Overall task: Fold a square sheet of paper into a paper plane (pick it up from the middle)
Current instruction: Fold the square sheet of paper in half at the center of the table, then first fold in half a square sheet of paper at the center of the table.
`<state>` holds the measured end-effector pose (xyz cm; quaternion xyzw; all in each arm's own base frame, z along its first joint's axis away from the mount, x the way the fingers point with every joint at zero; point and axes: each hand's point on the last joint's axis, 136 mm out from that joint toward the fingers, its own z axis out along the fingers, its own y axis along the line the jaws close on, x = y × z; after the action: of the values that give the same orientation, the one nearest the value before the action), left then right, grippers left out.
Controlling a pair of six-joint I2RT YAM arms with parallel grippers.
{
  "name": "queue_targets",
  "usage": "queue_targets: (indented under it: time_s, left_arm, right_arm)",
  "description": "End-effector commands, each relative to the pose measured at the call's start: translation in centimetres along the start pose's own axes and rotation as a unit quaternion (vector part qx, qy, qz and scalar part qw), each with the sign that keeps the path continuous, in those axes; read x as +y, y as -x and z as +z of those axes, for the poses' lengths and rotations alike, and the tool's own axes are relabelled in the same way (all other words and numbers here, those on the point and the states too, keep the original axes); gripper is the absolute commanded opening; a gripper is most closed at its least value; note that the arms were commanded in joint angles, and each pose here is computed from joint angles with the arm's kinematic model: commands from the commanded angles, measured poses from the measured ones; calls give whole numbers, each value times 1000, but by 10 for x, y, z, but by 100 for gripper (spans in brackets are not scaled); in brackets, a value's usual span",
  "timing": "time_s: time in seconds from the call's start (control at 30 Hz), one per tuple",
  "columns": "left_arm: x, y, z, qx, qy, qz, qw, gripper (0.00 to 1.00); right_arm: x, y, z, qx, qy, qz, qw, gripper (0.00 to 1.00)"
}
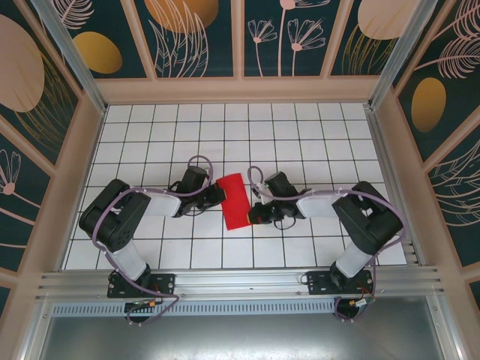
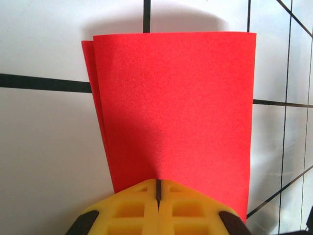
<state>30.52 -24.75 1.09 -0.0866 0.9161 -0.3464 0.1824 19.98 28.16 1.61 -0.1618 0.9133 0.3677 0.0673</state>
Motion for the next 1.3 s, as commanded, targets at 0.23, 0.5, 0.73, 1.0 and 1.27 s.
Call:
queue_targets:
  time_s: [0.23, 0.5, 0.73, 1.0, 1.27]
  left_arm:
    - [55, -24, -9, 34, 107, 2, 994, 0]
    - [-45, 19, -35, -11, -41, 56, 998, 10]
    - [-88, 31, -39, -13, -125, 62, 990, 20]
    - [-87, 22, -16, 23, -142, 43, 989, 11]
    - [-82, 9, 16, 56, -118, 46, 990, 6]
  right_arm:
    - [17, 39, -47, -87, -17, 1, 996, 0]
    - [24, 89, -22, -123, 11, 79, 989, 0]
    - [15, 96, 1, -111, 12, 138, 984, 0]
    - [10, 92, 10, -98, 9, 159, 982, 0]
    - [3, 87, 18, -82, -11, 170, 982, 0]
